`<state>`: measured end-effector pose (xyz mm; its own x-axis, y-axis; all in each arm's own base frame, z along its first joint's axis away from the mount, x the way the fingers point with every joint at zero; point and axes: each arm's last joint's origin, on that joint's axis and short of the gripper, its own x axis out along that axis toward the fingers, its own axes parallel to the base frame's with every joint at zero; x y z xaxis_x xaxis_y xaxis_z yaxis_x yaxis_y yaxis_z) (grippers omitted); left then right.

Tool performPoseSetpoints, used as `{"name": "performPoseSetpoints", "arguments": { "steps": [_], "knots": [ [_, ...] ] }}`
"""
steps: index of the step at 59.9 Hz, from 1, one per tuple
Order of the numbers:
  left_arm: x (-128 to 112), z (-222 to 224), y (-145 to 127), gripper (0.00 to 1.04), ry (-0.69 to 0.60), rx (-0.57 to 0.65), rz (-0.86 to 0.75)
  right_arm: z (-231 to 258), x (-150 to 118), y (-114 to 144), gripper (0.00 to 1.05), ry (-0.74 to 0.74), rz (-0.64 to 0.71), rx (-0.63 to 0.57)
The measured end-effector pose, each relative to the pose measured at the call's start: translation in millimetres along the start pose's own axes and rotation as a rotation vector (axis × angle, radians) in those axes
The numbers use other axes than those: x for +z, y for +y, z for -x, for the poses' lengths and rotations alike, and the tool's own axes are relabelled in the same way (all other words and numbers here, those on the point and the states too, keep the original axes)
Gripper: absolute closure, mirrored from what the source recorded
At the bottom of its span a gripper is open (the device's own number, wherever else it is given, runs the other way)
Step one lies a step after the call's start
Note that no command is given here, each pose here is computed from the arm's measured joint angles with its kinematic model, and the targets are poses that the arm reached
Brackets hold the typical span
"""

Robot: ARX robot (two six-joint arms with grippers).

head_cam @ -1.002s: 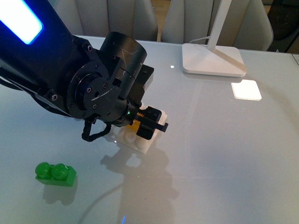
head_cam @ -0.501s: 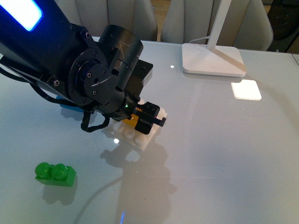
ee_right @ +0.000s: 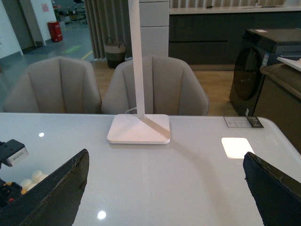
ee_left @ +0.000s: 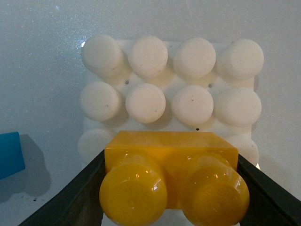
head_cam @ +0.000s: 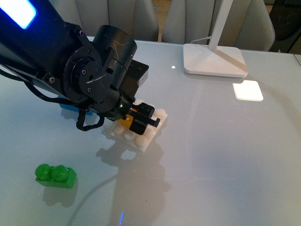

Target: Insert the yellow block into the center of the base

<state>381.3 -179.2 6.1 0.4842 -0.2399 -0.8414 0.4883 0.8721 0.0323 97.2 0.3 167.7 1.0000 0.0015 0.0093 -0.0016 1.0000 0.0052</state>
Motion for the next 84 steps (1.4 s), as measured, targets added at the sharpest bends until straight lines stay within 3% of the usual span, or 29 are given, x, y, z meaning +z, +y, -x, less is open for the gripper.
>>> {"name": "performPoseSetpoints", "arguments": {
  "steps": [16,35,84],
  "knots": [
    [-3.1,-1.3,-6.7,0.42,-0.008,0.035,-0.086,0.0,0.0,0.0,0.09,0.000,0.000,0.000],
    [-7.1,-2.1,-9.9,0.42,0.097,0.045,-0.163,0.0,0.0,0.0,0.09,0.000,0.000,0.000],
    [-13.3,-12.2,14.8,0.42,0.179,0.023,-0.108,0.0,0.0,0.0,0.09,0.000,0.000,0.000]
  ]
}}
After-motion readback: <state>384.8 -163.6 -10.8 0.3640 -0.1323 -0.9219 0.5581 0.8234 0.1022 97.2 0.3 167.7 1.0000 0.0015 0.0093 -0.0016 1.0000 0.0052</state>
